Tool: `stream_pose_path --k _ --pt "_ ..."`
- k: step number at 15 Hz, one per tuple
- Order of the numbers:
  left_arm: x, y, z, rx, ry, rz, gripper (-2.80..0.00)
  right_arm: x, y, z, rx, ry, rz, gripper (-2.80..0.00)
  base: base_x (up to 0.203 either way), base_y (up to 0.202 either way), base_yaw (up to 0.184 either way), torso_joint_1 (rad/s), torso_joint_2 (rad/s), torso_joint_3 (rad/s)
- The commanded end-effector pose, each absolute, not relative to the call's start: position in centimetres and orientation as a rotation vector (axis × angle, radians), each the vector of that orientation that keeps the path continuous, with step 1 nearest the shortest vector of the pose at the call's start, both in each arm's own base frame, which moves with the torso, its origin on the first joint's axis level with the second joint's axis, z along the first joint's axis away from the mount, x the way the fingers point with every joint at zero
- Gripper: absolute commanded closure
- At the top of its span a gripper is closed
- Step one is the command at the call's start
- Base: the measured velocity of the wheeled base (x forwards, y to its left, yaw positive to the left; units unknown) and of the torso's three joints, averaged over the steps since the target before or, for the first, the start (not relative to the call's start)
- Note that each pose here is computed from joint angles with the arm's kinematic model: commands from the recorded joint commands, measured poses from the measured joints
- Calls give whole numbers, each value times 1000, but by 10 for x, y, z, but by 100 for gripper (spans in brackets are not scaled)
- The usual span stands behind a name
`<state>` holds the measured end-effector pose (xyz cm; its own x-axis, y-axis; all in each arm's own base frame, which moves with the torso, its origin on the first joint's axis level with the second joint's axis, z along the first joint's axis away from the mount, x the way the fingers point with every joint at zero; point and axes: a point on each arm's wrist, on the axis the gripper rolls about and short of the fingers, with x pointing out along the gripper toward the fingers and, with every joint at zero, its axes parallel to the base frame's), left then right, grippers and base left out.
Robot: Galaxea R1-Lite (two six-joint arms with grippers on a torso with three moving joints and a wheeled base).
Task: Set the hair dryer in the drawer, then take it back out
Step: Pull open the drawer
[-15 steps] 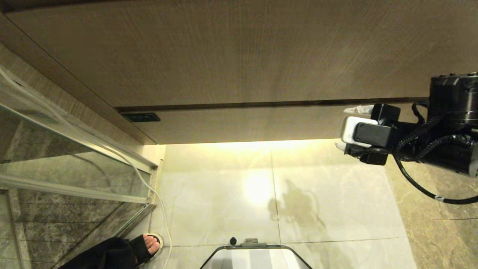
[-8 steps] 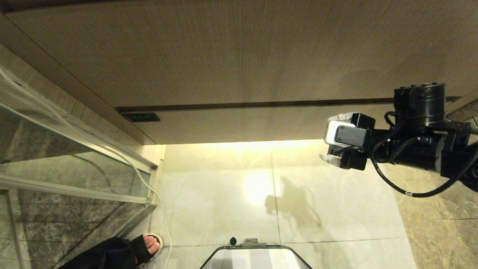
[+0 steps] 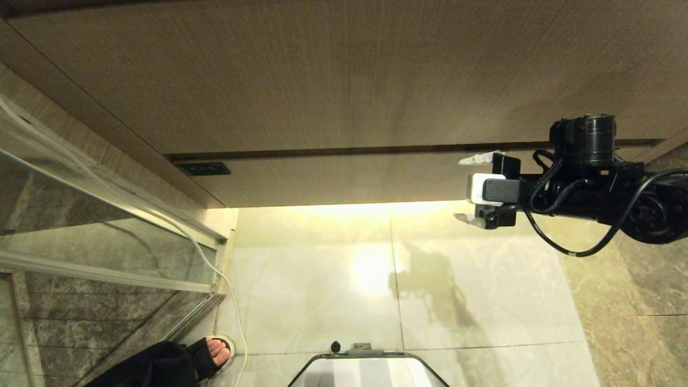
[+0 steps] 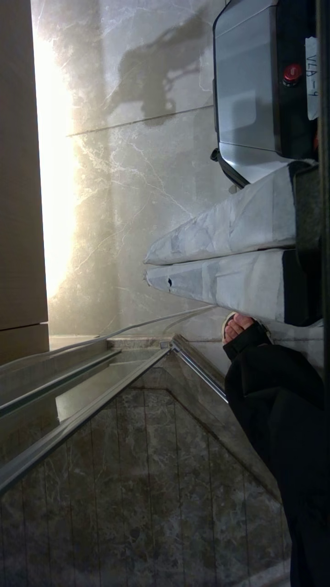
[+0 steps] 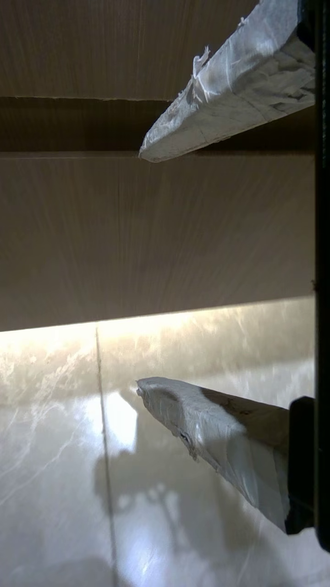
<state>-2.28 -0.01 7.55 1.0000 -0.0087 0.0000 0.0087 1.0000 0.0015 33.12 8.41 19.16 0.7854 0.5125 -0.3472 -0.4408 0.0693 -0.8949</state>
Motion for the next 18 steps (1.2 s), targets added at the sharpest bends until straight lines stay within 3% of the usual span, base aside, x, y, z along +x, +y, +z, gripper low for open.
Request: stream_pose_path --k 1,18 --pt "-23 0 75 2 0 -8 0 347 75 187 -1362 -76 714 -280 0 0 0 0 0 0" --pt "-23 0 75 2 2 -9 0 381 62 187 -1337 -85 656 -280 0 0 0 0 0 0"
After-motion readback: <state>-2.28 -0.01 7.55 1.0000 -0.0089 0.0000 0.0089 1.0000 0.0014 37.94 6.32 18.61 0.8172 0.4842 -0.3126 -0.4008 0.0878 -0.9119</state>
